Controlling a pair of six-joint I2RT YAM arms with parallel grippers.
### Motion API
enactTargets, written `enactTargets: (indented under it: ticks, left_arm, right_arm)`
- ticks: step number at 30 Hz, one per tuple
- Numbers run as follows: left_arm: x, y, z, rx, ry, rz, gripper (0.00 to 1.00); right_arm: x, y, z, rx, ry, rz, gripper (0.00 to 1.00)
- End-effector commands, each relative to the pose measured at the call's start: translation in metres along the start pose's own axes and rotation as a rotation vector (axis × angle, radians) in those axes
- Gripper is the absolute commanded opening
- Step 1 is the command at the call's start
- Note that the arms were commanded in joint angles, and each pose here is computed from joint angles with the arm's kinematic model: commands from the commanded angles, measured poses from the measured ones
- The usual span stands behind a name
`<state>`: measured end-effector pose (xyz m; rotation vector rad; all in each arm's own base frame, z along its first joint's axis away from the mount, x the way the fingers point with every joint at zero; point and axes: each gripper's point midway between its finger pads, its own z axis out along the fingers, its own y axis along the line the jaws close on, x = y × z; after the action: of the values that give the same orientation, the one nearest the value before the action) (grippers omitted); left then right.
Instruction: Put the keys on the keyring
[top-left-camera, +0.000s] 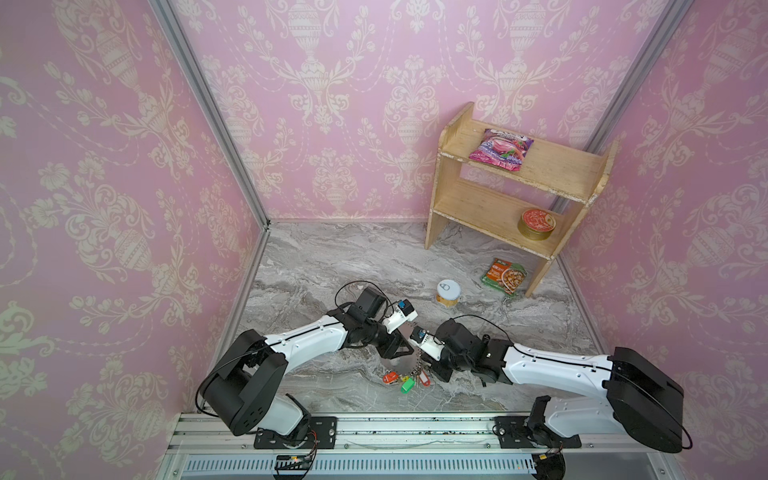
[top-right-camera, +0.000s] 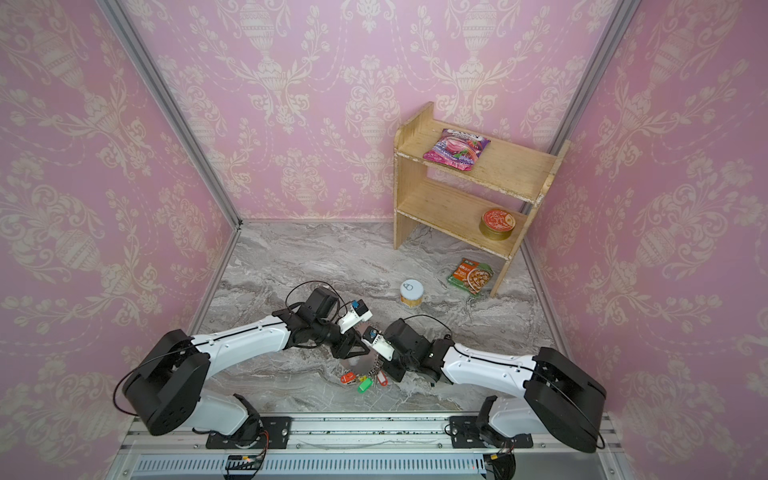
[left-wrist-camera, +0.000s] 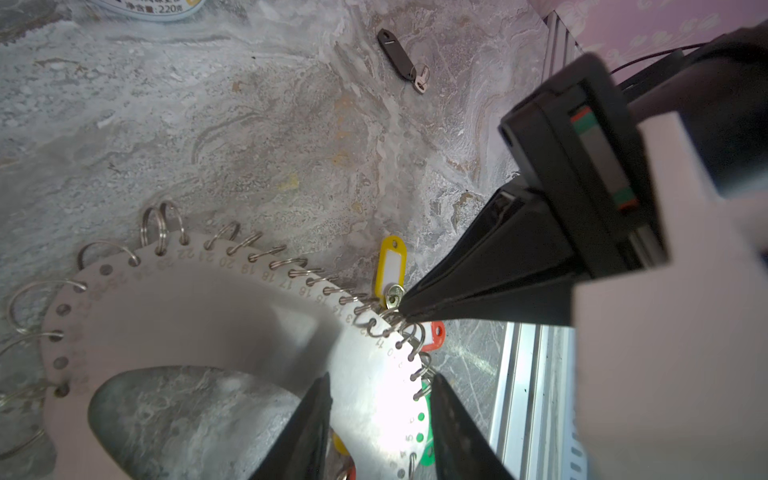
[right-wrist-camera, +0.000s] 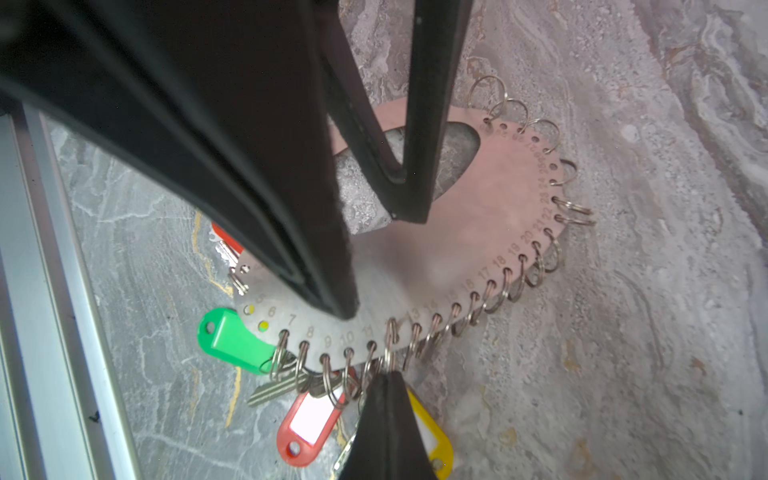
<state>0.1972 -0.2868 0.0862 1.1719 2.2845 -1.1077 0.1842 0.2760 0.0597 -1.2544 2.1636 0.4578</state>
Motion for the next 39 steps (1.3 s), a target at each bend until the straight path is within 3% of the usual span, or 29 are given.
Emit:
enactTargets:
  ticks: [1,12,22,39]
  left_arm:
    - [0.004,-0.005,0.003,0.035,-0.022,0.104,0.41]
    - [-0.003,0.003,0.013,0.037,-0.147,0.253,0.36]
    - [0.003,0.002,0.019,0.064,-0.16,0.29,0.29]
    - [0.005,-0.009,0.018,0.121,-0.158,0.346,0.3]
  right_arm:
    - [-0.004,0.005,0.002,-0.023,-0.031,-0.017,0.01]
    - [-0.002,0.007,0.001,-0.046,-0.075,-0.006,0.0]
    - [-0.007,0.003,-0.004,-0.059,-0.132,0.001,0.0]
    - [-0.019,-0.003,-0.012,-0.086,-0.213,-0.01,0.0]
